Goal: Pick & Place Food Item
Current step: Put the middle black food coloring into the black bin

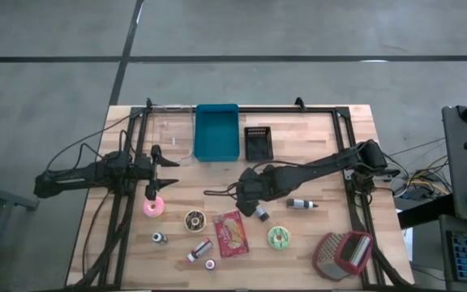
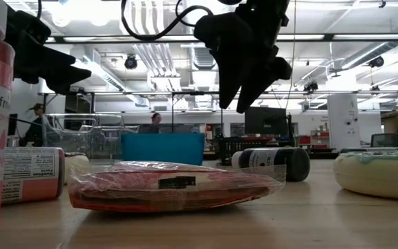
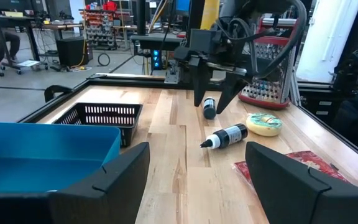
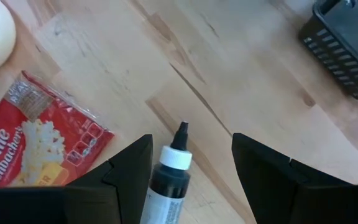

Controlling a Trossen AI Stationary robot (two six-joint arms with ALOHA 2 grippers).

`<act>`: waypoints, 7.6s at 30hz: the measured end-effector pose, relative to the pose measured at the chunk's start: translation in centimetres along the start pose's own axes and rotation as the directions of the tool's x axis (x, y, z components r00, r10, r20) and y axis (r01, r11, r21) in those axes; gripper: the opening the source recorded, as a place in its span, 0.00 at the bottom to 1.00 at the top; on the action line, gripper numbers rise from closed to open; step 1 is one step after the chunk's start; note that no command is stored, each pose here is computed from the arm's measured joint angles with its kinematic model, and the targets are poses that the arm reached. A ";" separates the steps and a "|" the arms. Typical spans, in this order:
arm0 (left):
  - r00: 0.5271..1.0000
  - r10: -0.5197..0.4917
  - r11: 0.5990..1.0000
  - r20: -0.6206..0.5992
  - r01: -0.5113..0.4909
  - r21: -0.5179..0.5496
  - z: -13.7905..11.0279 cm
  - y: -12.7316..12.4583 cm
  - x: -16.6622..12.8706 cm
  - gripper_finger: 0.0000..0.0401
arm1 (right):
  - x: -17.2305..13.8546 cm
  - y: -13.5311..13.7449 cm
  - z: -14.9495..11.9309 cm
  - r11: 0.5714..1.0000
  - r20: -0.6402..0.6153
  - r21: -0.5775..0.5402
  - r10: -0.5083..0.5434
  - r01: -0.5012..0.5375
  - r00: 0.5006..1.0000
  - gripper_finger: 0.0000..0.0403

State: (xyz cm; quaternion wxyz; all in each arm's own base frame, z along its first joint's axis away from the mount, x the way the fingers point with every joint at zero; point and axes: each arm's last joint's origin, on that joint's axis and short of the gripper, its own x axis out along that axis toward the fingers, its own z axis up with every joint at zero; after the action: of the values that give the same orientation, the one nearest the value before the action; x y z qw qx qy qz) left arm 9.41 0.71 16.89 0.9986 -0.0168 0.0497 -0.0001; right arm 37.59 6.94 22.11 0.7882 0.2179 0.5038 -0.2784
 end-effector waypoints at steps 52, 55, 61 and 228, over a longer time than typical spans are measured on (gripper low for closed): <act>1.000 -0.002 1.000 0.000 0.002 0.000 0.0 0.0 0.0 0.68 | 2.0 -1.2 0.4 0.995 -0.029 0.090 0.041 -0.038 0.999 0.77; 1.000 -0.001 1.000 0.000 0.001 0.000 0.0 0.0 0.0 0.68 | 2.6 -1.1 0.0 0.992 -0.050 0.095 0.089 -0.084 0.995 0.75; 1.000 -0.001 1.000 0.000 0.001 0.000 0.0 0.0 0.0 0.68 | 3.4 -1.1 -0.4 0.987 -0.048 0.098 0.130 -0.125 0.990 0.72; 1.000 -0.001 1.000 0.000 0.001 0.000 0.0 0.0 0.0 0.68 | -0.1 -5.2 -3.1 0.963 0.812 0.135 -0.243 0.235 0.530 0.04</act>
State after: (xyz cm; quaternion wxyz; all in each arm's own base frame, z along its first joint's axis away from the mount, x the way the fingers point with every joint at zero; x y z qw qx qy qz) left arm 9.41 0.70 16.90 0.9986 -0.0169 0.0496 -0.0005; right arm 32.07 5.04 20.64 0.8847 -0.0045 0.1026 -0.4547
